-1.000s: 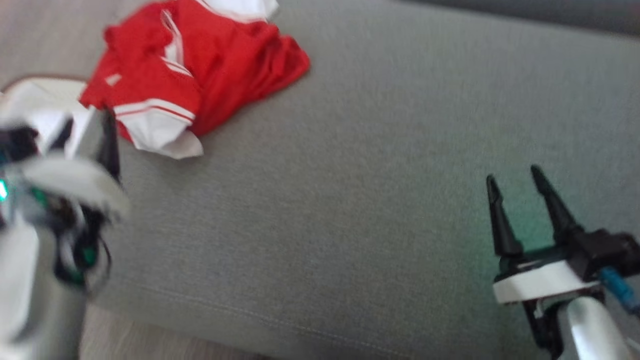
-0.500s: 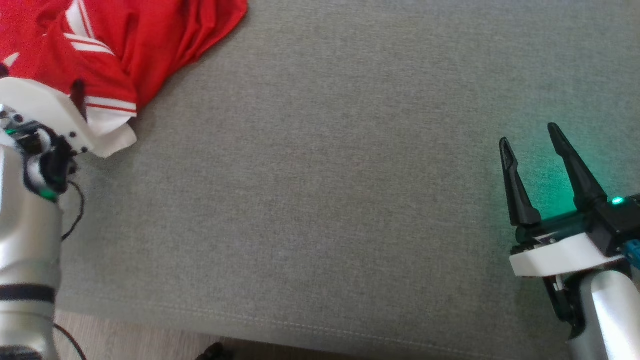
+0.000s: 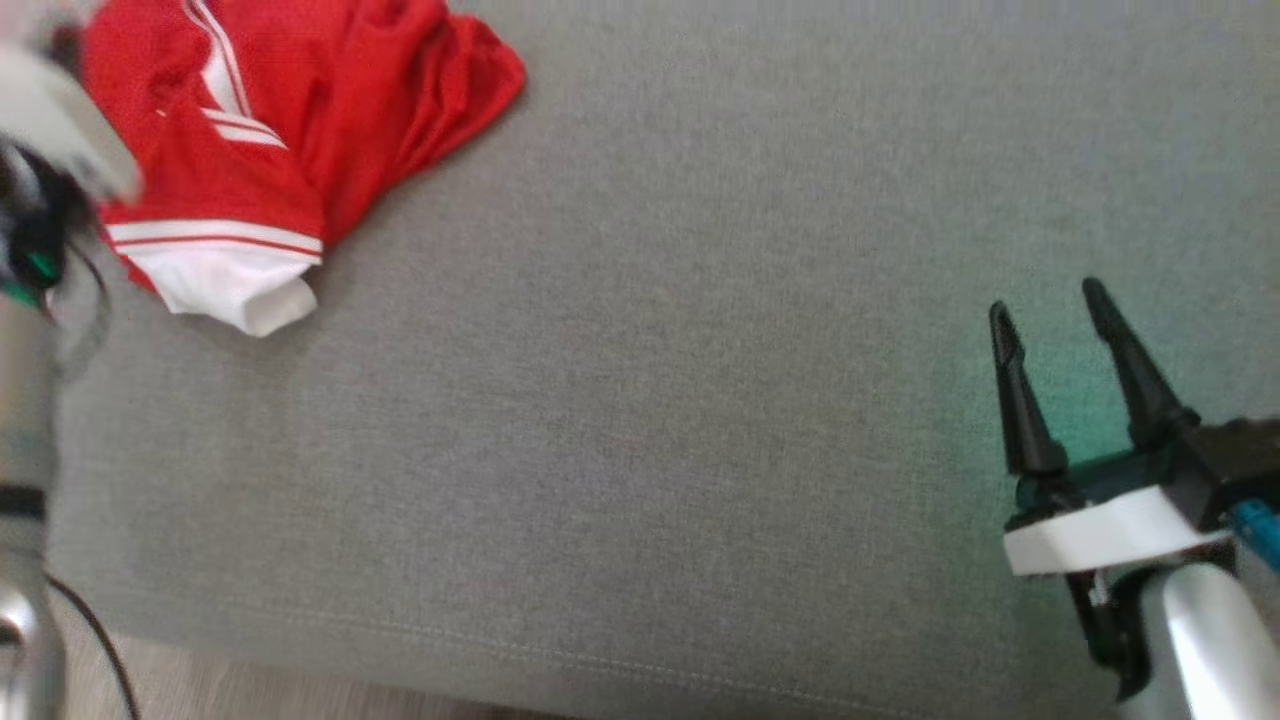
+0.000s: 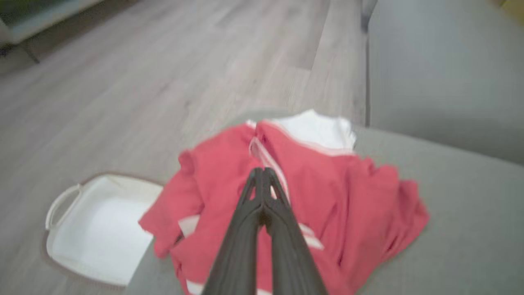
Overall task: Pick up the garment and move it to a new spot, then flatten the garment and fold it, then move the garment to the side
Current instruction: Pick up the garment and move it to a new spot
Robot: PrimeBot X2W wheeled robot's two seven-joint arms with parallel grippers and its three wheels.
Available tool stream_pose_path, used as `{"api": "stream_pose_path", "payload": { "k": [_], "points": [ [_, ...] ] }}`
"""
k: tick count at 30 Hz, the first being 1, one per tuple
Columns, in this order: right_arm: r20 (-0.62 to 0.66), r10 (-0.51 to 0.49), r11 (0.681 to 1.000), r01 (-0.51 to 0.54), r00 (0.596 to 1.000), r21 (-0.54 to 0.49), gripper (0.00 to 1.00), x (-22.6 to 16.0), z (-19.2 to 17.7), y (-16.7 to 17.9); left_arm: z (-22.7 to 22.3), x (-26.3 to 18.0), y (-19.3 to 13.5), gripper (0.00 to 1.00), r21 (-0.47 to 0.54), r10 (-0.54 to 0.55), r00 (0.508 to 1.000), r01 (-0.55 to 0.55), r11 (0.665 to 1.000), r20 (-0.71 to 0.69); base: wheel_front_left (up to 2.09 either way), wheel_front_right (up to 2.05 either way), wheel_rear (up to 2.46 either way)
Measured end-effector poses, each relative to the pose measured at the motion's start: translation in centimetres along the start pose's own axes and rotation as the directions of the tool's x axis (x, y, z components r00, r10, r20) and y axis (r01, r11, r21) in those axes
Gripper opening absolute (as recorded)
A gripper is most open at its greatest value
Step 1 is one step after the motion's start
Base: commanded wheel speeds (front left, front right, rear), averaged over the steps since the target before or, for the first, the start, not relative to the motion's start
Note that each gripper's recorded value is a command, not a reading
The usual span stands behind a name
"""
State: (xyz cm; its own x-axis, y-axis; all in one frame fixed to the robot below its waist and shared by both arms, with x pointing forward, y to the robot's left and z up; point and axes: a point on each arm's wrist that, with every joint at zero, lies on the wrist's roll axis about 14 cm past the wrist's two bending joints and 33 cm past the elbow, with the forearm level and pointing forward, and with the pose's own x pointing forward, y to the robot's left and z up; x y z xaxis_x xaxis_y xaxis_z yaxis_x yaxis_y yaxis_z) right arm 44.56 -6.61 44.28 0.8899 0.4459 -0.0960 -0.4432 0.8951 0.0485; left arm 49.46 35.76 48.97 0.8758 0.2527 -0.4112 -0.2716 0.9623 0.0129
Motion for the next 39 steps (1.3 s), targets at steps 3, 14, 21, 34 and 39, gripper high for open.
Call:
{"api": "stream_pose_path", "payload": {
  "k": [3,14,21,34,39],
  "points": [
    [0.017,-0.003,1.000,0.003,1.000,0.014,1.00,-0.8,0.7,0.8,8.0,-2.0,-1.1,0.00,0.028,-0.060,0.980,0.056,0.998,0.189,0.00,0.00,0.00],
    [0.100,-0.026,1.000,0.024,0.995,0.019,1.00,-2.6,3.3,1.8,17.6,-10.5,-5.6,0.00,0.142,-0.229,0.871,0.184,0.973,0.435,0.00,0.00,0.00],
    [0.120,-0.066,0.998,0.063,0.991,0.026,1.00,-4.3,4.0,1.5,15.9,-13.6,-6.9,0.56,0.086,-0.245,0.833,0.233,0.969,0.496,0.00,0.00,0.00],
    [0.161,-0.159,0.987,0.159,0.974,0.013,1.00,-8.3,5.2,-0.1,1.4,-16.4,-11.8,1.00,-0.106,-0.284,0.876,0.349,0.931,0.390,0.00,0.00,0.00],
    [0.175,-0.188,0.982,0.189,0.967,0.010,1.00,-9.8,5.6,-0.4,-3.3,-17.8,-14.7,1.00,-0.137,-0.322,0.881,0.387,0.912,0.347,0.00,0.00,0.00]
  ]
}}
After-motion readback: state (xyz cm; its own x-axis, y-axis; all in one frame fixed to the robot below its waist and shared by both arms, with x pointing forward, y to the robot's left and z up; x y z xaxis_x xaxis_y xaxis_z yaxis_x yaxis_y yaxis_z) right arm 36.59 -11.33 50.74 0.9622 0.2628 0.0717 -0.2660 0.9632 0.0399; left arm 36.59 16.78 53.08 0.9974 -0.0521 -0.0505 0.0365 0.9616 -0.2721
